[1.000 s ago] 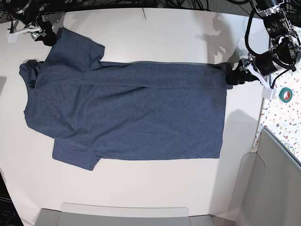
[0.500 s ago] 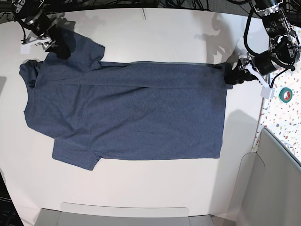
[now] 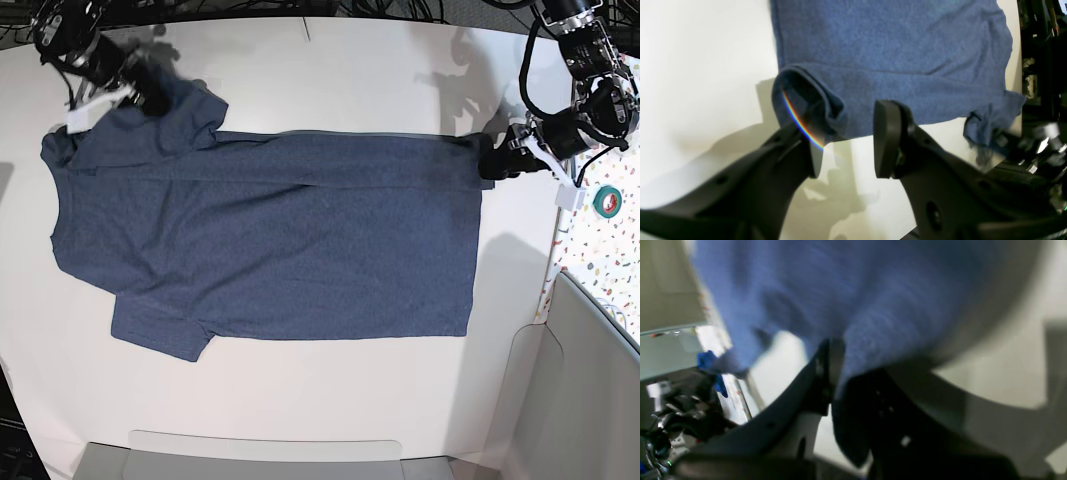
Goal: Layout the t-shirt on the table in an organized manner, then fold the t-shirt properly
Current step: 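Release the right gripper and regrasp the shirt shoulder edge, then pull the shoulder edge with the right gripper to straighten the fold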
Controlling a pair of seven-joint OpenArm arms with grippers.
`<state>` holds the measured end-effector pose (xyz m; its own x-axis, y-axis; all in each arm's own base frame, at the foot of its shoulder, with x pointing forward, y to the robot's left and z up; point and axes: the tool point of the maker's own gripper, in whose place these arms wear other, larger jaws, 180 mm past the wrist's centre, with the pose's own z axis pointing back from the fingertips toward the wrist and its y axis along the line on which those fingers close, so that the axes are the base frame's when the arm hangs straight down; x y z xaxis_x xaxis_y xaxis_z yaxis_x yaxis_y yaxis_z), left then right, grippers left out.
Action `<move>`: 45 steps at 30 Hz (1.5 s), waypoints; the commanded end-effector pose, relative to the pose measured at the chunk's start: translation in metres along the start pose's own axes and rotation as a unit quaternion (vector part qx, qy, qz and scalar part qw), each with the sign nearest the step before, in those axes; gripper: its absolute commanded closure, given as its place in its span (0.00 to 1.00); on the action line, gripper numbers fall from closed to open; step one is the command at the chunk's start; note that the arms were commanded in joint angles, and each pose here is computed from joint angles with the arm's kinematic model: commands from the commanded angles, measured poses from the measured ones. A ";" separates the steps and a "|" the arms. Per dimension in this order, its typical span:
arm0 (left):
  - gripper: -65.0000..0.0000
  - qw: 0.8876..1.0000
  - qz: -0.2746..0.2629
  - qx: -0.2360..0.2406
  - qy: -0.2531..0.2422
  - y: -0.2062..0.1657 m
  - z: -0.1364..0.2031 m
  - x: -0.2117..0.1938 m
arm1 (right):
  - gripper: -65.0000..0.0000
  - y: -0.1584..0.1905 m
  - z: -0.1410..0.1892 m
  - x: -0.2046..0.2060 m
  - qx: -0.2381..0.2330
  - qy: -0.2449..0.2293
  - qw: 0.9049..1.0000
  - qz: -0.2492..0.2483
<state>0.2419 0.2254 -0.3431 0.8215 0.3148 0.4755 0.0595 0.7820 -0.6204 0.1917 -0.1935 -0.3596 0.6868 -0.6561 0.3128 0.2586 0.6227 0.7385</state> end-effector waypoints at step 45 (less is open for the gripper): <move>0.64 0.999 -0.021 -0.038 0.031 -0.025 -0.019 -0.011 | 0.02 0.063 -0.043 0.102 0.128 -0.042 0.990 0.041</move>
<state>0.2350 0.1904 -0.3563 0.8687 0.2462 0.4299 0.1077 0.7531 -0.6491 0.2990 -0.1993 -0.3249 0.6648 -0.6415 0.3827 0.0658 0.5606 0.8255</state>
